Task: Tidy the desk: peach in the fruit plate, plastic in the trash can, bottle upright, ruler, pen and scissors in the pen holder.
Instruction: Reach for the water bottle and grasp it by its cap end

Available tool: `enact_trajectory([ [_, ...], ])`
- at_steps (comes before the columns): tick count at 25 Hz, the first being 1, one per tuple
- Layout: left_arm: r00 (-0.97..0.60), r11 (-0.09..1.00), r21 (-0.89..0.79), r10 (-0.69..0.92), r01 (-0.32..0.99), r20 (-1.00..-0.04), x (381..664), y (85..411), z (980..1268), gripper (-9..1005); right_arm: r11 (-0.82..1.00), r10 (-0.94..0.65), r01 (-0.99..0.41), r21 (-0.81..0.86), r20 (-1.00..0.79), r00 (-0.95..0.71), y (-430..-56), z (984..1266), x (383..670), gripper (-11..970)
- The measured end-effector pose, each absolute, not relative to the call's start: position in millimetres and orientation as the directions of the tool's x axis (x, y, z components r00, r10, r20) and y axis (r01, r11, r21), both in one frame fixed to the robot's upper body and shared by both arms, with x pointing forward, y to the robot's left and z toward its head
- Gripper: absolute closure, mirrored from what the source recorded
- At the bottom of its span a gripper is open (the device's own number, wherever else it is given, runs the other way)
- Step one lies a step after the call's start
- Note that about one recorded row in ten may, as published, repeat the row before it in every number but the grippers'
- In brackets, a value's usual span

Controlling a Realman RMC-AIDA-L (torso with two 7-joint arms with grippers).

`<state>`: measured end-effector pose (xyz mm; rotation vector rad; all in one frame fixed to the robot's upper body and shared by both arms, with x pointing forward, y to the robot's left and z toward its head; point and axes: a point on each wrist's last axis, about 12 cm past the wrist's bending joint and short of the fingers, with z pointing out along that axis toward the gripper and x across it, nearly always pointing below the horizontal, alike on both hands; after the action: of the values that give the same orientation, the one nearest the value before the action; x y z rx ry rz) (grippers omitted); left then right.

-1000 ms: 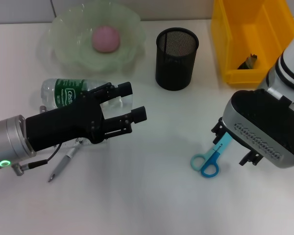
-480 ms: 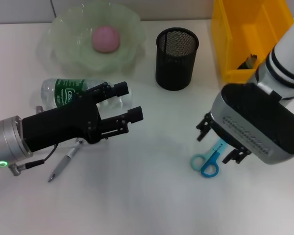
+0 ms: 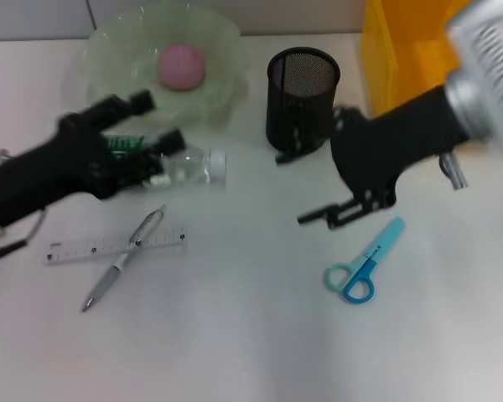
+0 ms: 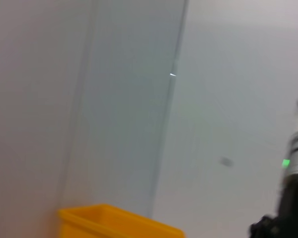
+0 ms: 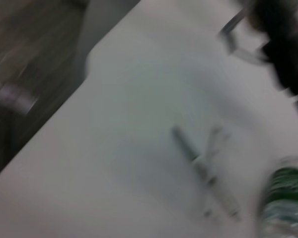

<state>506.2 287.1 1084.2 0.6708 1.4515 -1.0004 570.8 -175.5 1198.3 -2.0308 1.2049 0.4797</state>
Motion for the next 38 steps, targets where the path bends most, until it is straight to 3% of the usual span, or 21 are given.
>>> enact_trajectory([
  [4, -0.098, 0.566, -0.156, -0.132, 0.809, -0.986, 508, 312, 1090, 197, -0.039, -0.441, -0.931, -0.364, -0.829, 0.343, -206, 1194, 569, 264],
  [13, -0.179, 0.594, -0.109, 0.061, 0.797, -0.982, 533, 327, 1106, 197, 0.319, -0.177, -0.941, -0.113, -0.983, 0.058, -252, 1148, 549, 264],
  [21, -0.198, 0.482, -0.014, 0.334, 0.876, -0.922, 580, 282, 1133, 197, 0.454, 0.116, -0.866, 0.21, -0.978, -0.176, -299, 1108, 510, 263],
  [31, -0.145, 0.312, 0.065, 0.602, 0.948, -0.785, 607, 218, 1144, 196, 0.545, 0.223, -0.769, 0.334, -0.942, -0.251, -333, 1079, 458, 263],
  [38, -0.083, 0.267, 0.144, 0.687, 0.953, -0.722, 612, 193, 1139, 197, 0.556, 0.28, -0.74, 0.378, -0.924, -0.262, -342, 1068, 434, 264],
])
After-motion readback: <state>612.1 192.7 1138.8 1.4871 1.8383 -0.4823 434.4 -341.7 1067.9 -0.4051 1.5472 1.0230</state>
